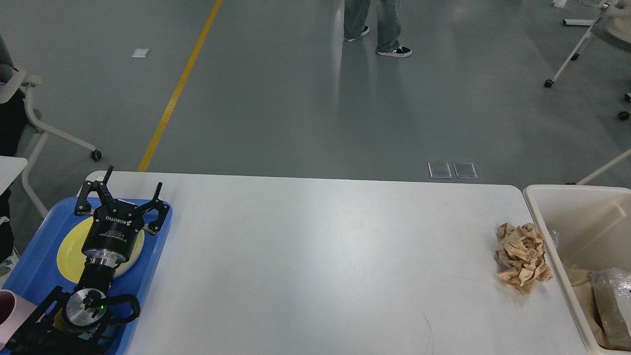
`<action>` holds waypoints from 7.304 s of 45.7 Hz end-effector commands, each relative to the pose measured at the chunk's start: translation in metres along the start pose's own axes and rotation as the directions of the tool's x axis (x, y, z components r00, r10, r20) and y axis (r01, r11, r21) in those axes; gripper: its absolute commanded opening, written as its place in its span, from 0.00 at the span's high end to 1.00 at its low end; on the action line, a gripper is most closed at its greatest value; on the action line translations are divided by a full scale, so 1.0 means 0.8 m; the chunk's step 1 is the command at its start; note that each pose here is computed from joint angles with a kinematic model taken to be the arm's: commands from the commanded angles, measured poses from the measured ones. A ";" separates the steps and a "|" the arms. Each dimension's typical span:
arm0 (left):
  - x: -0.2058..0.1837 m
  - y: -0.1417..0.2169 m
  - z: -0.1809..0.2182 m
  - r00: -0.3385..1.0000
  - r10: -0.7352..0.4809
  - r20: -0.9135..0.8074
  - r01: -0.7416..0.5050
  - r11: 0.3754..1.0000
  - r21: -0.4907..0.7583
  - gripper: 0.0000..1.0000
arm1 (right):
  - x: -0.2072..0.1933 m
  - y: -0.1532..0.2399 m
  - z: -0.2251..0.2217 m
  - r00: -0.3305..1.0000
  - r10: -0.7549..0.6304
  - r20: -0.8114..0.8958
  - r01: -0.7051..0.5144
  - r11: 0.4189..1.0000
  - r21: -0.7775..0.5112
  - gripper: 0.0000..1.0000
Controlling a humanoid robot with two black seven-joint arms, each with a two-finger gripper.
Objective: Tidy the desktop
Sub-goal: 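Raise the right gripper and move it over the crumpled brown paper, then lower the right gripper onto the crumpled brown paper and grasp it, then lift the crumpled paper and drop it into the white bin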
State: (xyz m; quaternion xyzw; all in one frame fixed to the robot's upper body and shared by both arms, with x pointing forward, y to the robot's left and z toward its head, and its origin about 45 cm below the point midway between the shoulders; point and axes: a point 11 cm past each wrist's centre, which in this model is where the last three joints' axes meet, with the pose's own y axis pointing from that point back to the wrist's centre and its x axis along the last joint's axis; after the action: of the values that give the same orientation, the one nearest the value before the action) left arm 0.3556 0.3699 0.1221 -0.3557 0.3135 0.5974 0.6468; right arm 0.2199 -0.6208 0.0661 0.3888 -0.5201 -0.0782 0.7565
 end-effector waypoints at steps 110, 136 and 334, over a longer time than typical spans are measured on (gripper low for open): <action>0.000 0.000 0.000 1.000 0.000 0.000 0.000 1.000 0.000 0.04 | 0.125 0.496 -0.261 0.714 -0.266 -0.648 0.590 0.727 0.351 0.02; 0.000 0.000 0.000 1.000 0.000 0.000 0.000 1.000 0.000 0.04 | 0.075 0.290 -0.259 0.812 -0.369 -0.452 0.520 0.810 0.273 0.02; 0.000 0.000 0.000 1.000 0.000 0.000 0.000 1.000 0.000 0.04 | 0.086 0.038 -0.044 0.986 -0.165 0.019 0.165 0.986 0.000 1.00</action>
State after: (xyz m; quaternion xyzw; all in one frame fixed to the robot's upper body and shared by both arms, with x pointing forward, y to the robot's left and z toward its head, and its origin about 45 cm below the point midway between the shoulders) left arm 0.3557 0.3699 0.1222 -0.3557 0.3135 0.5974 0.6468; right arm 0.2907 -0.6076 0.1760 0.4662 -0.4889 -0.1714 0.7171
